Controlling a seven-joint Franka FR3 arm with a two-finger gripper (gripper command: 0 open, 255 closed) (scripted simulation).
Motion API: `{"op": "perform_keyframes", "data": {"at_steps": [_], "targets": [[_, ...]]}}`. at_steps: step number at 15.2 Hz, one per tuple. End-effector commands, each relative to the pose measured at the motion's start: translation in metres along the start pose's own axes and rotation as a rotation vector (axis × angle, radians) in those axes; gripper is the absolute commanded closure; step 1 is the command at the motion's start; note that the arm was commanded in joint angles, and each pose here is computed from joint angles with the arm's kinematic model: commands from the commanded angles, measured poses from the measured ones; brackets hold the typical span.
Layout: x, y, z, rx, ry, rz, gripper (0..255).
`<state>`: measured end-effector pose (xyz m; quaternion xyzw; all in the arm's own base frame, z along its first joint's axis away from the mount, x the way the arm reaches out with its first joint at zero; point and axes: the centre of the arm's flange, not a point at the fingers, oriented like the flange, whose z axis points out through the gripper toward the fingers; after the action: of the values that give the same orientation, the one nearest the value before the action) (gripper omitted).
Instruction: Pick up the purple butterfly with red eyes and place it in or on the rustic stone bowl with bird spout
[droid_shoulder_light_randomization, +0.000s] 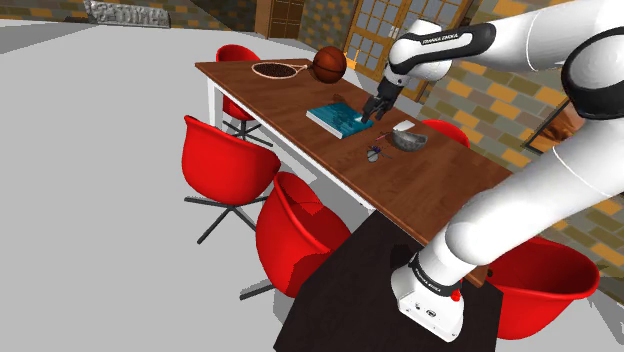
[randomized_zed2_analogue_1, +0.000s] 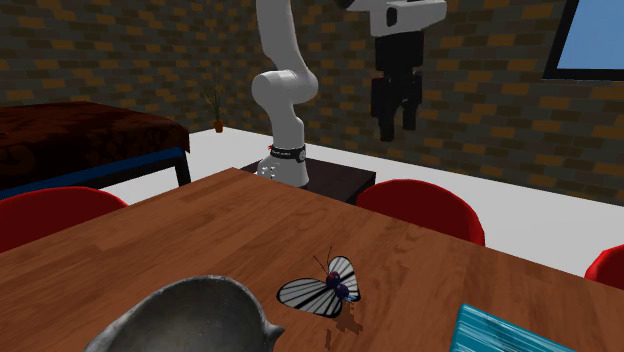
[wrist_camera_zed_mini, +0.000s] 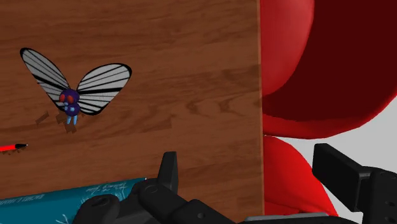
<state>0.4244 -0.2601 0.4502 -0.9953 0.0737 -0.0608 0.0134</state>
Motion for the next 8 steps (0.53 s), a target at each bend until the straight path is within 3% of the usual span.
{"op": "perform_keyframes", "data": {"at_steps": [1, 8], "targets": [[0.009, 0.023, 0.013, -0.001, -0.001, 0.02, 0], [0.035, 0.098, 0.062, 0.0, -0.007, 0.089, 0]]}}
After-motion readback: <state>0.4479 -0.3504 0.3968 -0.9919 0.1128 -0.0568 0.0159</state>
